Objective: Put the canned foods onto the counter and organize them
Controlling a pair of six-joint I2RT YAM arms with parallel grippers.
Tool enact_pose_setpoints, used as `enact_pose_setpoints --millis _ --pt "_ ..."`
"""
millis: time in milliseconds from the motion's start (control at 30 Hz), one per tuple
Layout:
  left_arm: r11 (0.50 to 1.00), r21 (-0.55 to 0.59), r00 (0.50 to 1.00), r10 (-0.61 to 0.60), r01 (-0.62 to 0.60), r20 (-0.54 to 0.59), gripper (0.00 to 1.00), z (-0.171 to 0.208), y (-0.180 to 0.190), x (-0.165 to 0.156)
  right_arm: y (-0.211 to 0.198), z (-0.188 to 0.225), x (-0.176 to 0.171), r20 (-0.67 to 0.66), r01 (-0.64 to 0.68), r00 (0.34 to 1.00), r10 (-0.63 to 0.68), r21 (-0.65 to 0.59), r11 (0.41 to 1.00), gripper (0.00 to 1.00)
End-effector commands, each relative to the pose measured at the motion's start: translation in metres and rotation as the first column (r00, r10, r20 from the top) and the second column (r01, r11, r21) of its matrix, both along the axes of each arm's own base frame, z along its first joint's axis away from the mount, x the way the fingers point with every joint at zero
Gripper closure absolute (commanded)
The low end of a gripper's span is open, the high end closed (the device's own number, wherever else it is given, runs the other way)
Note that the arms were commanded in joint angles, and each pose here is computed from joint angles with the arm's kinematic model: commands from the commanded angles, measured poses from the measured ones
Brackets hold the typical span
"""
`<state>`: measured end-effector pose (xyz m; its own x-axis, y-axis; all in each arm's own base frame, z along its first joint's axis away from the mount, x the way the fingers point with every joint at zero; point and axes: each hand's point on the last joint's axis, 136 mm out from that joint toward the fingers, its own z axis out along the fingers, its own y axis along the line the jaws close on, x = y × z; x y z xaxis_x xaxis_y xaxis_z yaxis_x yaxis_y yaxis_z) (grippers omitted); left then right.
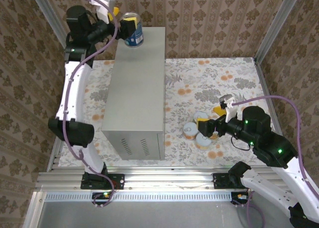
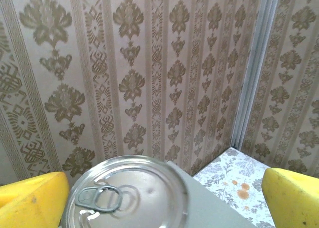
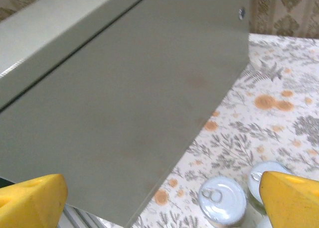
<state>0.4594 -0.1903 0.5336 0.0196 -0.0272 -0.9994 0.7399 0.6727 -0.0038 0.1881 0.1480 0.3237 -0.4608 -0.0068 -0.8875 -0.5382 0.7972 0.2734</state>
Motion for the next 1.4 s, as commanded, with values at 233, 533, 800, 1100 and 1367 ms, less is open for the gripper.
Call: enact_pose_setpoints --millis 233,533,800,1100,1367 --pt "0.997 0.06 0.994 0.043 -0.037 -0.099 0.0 -0.008 0.014 -0.096 -0.052 -0.036 0.009 -0.154 0.266 0.941 -0.3 -0.21 0.941 0.0" --pt "0.993 0.096 0.981 -0.048 0.067 -0.186 0.0 -0.034 -0.013 -0.204 -0.076 -0.083 0.012 -0.242 0.34 0.855 -0.458 -0.407 0.848 0.0" --pt "0.962 0.114 0.944 -0.213 0.247 -0.252 0.0 -0.051 -0.038 -0.282 -0.068 -0.116 0.012 -0.318 0.309 0.828 -0.462 -0.43 0.849 0.0" --pt "0.93 0.141 0.906 -0.284 0.34 -0.315 0.0 -0.089 -0.06 -0.316 -0.07 -0.149 0.019 -0.361 0.333 0.774 -0.521 -0.468 0.819 0.0" --pt "0.891 0.173 0.879 -0.352 0.42 -0.32 0.0 -0.108 -0.084 -0.326 -0.069 -0.172 0.027 -0.401 0.332 0.747 -0.531 -0.467 0.82 0.0"
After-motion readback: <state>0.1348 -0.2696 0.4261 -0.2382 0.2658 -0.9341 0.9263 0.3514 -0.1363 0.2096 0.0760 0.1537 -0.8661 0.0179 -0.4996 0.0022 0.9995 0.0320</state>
